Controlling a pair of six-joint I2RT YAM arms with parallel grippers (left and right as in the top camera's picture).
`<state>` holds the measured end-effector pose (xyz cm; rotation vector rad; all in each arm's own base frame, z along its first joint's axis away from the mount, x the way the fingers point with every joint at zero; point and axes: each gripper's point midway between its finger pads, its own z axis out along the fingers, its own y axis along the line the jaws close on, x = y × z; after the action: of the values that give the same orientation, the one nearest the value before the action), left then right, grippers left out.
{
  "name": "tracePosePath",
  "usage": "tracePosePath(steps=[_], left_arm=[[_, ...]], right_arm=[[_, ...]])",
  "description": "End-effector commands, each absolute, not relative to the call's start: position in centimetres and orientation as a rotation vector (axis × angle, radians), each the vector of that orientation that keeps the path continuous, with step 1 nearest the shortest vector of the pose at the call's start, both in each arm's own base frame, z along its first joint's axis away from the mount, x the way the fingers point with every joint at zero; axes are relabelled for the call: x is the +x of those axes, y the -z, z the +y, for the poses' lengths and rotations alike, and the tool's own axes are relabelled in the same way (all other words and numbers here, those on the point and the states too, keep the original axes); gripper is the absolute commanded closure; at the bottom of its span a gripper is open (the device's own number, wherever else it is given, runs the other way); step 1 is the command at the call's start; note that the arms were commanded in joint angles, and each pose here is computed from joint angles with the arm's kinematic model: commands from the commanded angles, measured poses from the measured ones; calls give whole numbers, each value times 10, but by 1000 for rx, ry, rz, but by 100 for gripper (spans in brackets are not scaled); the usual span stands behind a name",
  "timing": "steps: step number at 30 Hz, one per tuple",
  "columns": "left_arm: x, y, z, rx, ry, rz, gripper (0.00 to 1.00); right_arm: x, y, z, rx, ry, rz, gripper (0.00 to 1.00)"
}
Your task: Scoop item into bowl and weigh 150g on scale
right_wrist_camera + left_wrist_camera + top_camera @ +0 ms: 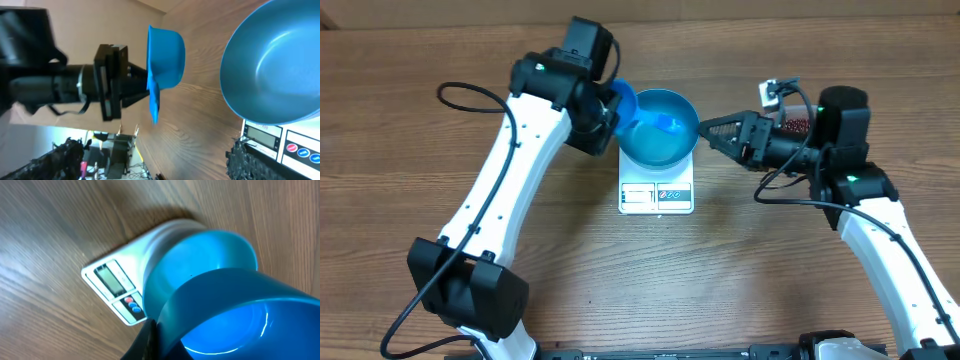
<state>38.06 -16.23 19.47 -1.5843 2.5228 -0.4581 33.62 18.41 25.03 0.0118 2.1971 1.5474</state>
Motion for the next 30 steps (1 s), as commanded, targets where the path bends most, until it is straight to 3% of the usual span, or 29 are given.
tracePosePath(steps=[1,7,19,25,30], left_arm=[[377,-212,-174,-1633,521,2462,96],[368,-212,-192,-1677,536,2455,96],[359,-213,-211,-1712,559,2449,96],[359,-214,-221,-1682,582,2460,95],[357,-214,-227,-1676,594,2464,96]], right_arm=[[346,-256,187,76,-1482,2191,9],[346,-255,191,70,-1468,2194,18],[348,-255,190,79,-1451,2189,19],[350,-259,191,60,-1449,2165,34],[351,-260,190,59,-1447,2162,39]])
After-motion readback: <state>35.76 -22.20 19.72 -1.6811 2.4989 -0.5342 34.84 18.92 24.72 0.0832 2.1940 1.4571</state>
